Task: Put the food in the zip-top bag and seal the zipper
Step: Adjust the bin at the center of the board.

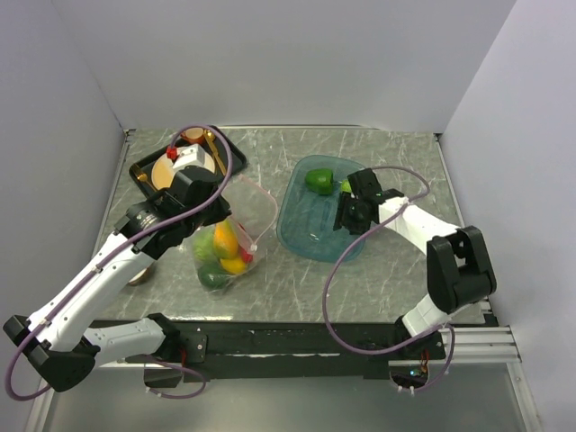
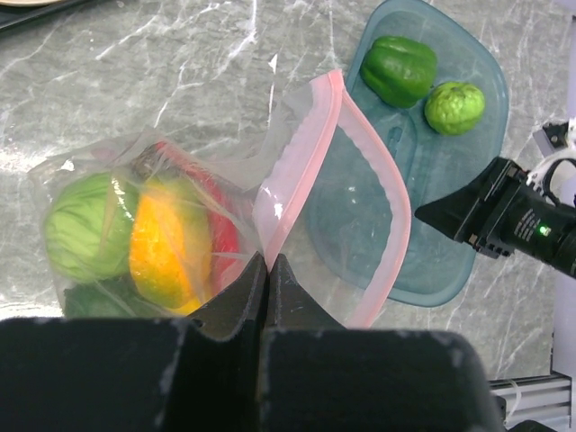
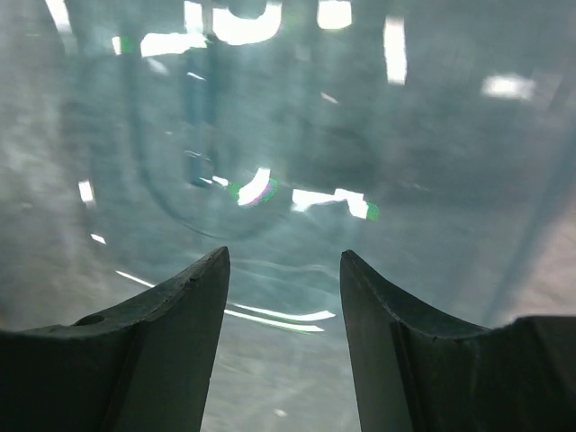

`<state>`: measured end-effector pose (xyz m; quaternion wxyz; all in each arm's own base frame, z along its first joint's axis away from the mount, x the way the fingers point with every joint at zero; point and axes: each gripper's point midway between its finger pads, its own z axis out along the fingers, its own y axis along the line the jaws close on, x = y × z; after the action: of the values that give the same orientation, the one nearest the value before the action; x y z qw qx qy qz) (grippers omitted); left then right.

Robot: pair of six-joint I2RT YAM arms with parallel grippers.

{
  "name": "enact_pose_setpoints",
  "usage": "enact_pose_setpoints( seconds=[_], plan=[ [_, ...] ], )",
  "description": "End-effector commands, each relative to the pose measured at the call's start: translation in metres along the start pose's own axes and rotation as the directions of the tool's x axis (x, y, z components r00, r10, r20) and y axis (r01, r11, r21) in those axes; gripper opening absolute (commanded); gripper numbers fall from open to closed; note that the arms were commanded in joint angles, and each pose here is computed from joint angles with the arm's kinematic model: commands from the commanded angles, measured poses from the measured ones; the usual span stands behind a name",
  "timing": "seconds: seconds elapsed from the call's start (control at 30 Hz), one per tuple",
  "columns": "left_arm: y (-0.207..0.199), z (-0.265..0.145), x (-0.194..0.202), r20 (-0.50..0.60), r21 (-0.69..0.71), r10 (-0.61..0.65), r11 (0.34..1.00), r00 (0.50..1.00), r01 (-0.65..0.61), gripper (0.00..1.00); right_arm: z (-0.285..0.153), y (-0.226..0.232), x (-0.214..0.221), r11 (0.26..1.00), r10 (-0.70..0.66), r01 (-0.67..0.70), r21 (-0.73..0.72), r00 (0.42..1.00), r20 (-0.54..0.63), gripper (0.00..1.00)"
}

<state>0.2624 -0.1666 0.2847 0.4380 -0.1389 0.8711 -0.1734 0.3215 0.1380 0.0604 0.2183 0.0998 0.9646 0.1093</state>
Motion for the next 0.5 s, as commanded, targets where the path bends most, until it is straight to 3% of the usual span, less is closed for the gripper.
enact_pose_setpoints(
  seconds=[0.0, 0.3, 0.4, 0.47],
  plan=[
    [-0.010, 0.000, -0.006, 0.015, 0.047, -0.013, 0.999, 1.000, 0.012, 0.01, -0.019, -0.020, -0.014, 0.998, -0.024, 0.019, 0.063, 0.996, 0.081, 0.59],
    [-0.008, -0.003, -0.002, 0.010, 0.055, -0.018, 0.998, 1.000, 0.018, 0.01, -0.032, -0.076, -0.033, 0.964, -0.018, -0.021, 0.267, 0.990, 0.142, 0.62],
    [-0.008, -0.004, -0.002, 0.008, 0.060, -0.018, 0.998, 1.000, 0.018, 0.01, -0.038, -0.070, -0.049, 0.975, -0.005, -0.035, 0.219, 0.984, 0.181, 0.62],
    [-0.008, -0.004, -0.002, 0.009, 0.059, -0.019, 0.998, 1.000, 0.018, 0.01, -0.043, -0.042, -0.057, 0.996, -0.010, -0.006, 0.085, 0.982, 0.189, 0.62]
  ],
)
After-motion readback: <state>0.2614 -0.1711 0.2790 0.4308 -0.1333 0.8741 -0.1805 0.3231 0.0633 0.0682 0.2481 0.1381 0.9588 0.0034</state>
